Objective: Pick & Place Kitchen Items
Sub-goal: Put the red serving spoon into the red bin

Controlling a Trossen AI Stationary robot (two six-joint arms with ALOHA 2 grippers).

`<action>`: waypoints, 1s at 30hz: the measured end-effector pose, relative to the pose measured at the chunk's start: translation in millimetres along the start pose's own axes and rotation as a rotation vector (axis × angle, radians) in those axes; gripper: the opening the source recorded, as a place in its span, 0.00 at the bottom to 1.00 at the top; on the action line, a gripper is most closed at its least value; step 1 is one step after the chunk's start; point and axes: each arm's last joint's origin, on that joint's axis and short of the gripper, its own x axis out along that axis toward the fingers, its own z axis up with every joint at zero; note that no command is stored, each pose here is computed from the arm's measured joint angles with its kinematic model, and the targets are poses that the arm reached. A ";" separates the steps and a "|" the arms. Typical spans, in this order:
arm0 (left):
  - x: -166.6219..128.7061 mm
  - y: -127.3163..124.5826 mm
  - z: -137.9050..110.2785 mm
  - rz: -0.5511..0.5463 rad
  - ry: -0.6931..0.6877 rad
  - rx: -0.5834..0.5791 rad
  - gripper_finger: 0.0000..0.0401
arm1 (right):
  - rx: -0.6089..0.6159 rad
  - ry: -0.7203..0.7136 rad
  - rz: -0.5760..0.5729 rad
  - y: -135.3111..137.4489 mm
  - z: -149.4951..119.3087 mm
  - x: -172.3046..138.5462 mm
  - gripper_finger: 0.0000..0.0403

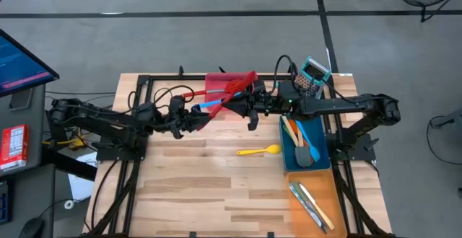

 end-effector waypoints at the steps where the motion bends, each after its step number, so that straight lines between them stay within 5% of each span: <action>1: 0.0 0.4 0.4 0.001 -0.002 0.001 0.19 | 0.005 -0.001 -0.003 -0.3 0.1 0.0 0.06; 30: -0.1 5.7 4.6 0.012 0.002 -0.055 0.22 | 0.080 0.001 -0.027 9.1 -5.5 1.2 0.06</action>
